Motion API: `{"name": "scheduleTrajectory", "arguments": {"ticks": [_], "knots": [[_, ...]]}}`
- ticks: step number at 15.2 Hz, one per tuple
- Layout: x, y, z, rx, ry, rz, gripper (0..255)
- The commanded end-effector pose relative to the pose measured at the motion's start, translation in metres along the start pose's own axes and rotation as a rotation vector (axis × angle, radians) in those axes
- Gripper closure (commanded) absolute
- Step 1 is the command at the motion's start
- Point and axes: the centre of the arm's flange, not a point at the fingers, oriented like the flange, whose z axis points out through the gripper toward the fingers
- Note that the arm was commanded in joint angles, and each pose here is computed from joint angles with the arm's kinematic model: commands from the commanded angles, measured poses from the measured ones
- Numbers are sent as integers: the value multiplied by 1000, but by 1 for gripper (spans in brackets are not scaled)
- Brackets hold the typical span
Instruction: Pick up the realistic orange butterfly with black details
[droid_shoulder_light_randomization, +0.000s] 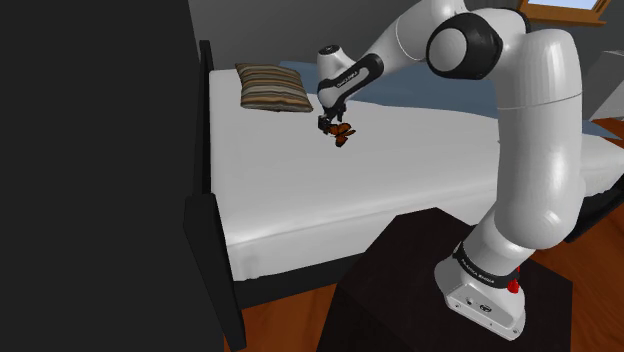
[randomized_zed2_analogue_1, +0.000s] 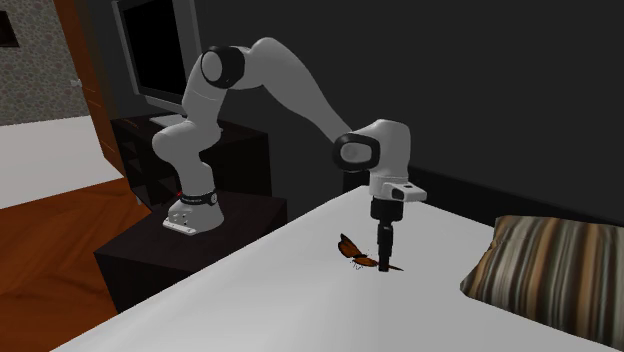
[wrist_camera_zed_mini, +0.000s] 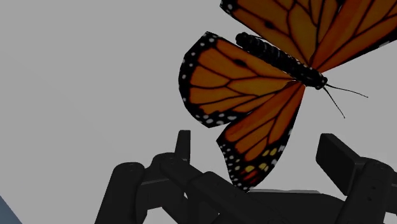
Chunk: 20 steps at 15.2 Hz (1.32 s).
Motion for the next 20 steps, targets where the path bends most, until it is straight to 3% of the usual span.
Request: {"name": "scheduleTrajectory", "arguments": {"ticks": [1, 10, 20], "knots": [[0, -1, 1, 0, 1, 0, 255], [0, -1, 1, 0, 1, 0, 255], [2, 16, -49, 0, 1, 0, 255]]}}
